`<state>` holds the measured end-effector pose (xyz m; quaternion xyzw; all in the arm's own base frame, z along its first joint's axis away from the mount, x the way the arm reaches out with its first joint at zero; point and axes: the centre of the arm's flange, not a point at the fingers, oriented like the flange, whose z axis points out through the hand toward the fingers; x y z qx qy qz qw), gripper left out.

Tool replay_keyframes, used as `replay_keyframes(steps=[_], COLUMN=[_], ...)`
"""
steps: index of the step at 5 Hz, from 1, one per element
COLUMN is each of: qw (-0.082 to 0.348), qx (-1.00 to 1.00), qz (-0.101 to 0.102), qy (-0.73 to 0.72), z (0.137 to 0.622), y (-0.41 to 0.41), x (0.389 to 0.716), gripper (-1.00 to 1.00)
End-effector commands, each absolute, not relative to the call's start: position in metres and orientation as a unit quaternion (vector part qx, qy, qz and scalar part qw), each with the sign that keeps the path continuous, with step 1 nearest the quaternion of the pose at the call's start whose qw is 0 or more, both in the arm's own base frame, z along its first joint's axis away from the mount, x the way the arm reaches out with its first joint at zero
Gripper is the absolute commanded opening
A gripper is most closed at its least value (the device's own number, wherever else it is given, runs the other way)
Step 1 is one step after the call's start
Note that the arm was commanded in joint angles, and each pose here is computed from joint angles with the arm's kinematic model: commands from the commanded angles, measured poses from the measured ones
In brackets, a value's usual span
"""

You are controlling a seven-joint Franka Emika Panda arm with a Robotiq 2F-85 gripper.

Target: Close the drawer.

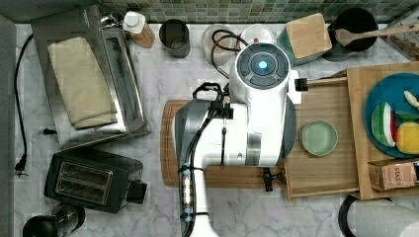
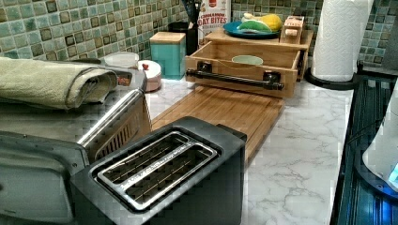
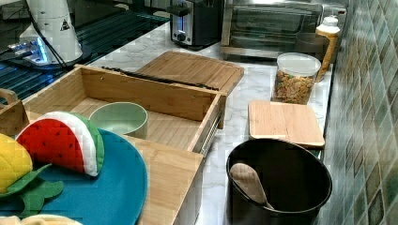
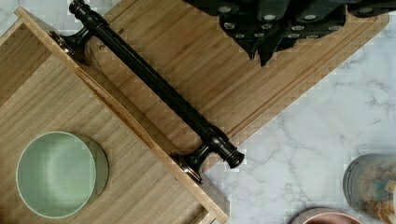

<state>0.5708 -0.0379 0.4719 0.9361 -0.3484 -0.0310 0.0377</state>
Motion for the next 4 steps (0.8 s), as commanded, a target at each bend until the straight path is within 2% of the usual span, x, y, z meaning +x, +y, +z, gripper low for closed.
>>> replay_keyframes(steps=[1, 2, 3, 4], qw=[0.040, 0.040, 0.016, 0.004], qx=[0.936, 0.936, 0.967, 0.989], qz=[-0.031, -0.031, -0.013, -0.013], qy=[-0.348, -0.348, -0.255, -0.147], z=[0.472, 0.472, 0.453, 0.431], y=[-0.039, -0.039, -0.027, -0.012], x=[0.571, 0.571, 0.560, 0.550], gripper=[-1.00, -1.00, -1.00, -1.00])
